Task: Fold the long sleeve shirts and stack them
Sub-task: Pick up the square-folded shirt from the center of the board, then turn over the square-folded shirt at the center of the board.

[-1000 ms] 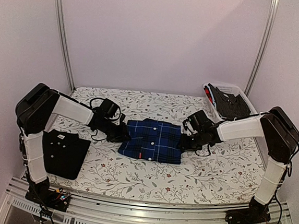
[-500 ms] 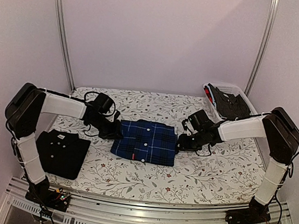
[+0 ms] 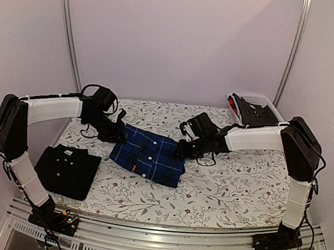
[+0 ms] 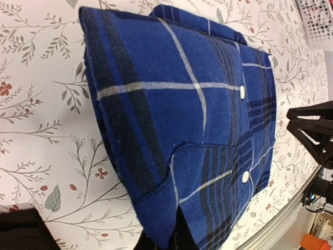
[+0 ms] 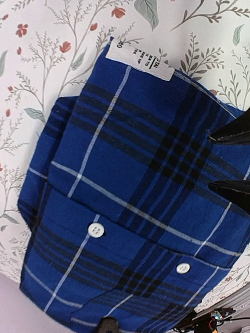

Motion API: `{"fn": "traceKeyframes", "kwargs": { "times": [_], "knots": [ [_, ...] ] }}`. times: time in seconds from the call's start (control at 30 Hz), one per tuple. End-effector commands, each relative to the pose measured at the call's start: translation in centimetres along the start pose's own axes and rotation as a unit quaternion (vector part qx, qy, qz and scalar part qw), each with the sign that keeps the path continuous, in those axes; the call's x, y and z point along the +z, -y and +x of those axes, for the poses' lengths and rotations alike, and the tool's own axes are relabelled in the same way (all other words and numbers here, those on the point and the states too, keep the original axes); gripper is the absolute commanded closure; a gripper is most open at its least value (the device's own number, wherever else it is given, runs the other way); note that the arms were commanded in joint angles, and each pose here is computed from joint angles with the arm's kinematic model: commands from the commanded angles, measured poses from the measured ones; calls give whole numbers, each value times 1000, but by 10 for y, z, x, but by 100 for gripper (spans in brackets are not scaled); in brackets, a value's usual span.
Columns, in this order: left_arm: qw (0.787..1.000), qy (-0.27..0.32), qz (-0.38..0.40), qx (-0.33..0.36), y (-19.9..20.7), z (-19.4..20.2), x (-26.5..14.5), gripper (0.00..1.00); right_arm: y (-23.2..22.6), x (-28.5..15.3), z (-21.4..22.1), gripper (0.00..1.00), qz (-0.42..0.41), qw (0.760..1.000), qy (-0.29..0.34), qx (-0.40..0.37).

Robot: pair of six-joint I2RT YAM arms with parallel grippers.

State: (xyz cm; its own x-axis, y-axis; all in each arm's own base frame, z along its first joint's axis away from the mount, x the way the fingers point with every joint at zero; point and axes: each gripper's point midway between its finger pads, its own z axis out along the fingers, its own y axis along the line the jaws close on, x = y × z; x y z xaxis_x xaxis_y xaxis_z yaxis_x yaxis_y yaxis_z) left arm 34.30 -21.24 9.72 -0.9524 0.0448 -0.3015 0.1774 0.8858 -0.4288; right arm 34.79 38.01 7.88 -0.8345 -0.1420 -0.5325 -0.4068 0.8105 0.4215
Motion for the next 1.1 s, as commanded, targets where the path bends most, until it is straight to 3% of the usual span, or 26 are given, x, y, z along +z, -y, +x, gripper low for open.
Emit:
{"fn": "traceKeyframes", "kwargs": {
  "times": [0.0,0.4,0.57,0.83,1.07],
  "knots": [
    [1000,18,2,21,7,-14,-29,100,19,27,31,79,28,998,-47,21],
    [994,66,65,52,49,-41,-71,100,3,65,40,82,-8,998,-62,29],
    [984,86,136,81,88,-58,-96,100,-26,91,26,82,-53,997,-50,27],
    [972,98,196,80,129,-80,-92,100,-127,126,-21,81,-216,976,-9,8],
    [972,94,204,73,132,-89,-72,100,-142,144,-26,73,-268,963,-8,15]
  ]
}}
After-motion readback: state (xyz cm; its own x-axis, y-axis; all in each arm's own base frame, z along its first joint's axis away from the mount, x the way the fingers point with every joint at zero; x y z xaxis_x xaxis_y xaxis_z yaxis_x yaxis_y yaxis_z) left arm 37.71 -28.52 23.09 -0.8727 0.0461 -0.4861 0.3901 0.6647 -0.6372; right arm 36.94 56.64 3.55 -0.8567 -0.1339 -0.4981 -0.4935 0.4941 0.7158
